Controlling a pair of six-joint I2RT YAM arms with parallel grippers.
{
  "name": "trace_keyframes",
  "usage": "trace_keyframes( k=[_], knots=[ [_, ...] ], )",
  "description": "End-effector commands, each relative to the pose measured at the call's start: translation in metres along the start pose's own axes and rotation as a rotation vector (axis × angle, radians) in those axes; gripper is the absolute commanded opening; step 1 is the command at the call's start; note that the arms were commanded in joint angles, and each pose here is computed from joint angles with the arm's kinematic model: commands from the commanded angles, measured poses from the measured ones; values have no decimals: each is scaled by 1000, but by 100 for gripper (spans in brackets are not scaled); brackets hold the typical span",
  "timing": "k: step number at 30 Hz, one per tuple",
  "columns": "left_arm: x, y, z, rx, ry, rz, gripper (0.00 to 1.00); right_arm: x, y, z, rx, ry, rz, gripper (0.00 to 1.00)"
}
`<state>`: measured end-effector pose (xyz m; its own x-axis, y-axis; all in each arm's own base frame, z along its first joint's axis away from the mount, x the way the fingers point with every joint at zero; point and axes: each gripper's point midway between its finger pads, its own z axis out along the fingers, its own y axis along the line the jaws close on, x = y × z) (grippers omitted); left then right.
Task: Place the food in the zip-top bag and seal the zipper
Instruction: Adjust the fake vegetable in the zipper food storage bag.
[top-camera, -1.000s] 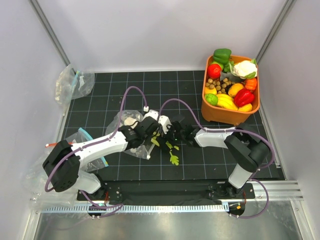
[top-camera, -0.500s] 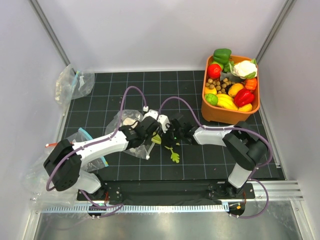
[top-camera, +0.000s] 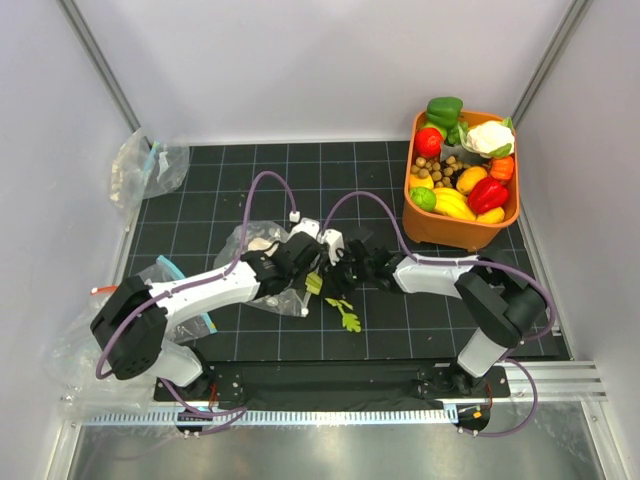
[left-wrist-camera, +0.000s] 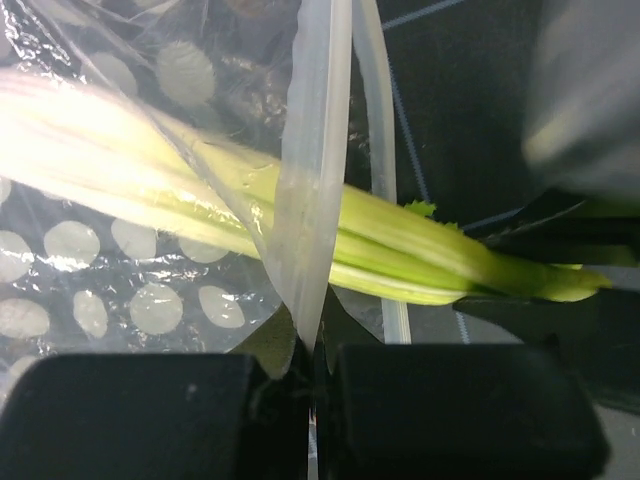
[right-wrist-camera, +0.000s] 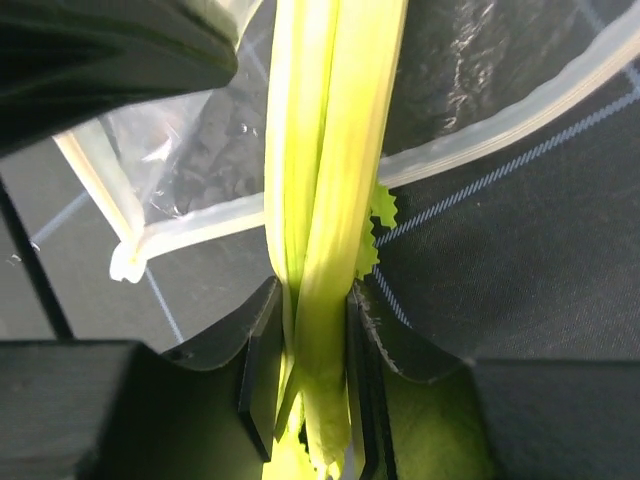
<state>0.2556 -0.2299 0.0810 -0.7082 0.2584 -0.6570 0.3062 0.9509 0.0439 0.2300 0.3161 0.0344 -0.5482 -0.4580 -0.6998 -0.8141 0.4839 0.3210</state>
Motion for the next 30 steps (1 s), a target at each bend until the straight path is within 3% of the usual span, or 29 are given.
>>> trace_keyframes(
  k=[1, 11, 15, 22, 30],
  knots=[
    [-8, 0, -5, 6, -21, -33, 0, -51, 6, -15, -14, -188, 27, 1],
    [-16, 13, -6, 110, -25, -194, 0, -65, 17, -14, -72, -240, 90, 1],
    [-17, 4, -12, 174, -37, -194, 0, -78, 22, -19, -85, -295, 156, 1],
    [-20, -7, -17, 243, -49, -202, 0, -101, 35, -37, -130, -428, 134, 1],
    [-24, -8, -27, 273, -72, -213, 0, -107, 27, -55, -55, -534, 108, 1]
  ],
)
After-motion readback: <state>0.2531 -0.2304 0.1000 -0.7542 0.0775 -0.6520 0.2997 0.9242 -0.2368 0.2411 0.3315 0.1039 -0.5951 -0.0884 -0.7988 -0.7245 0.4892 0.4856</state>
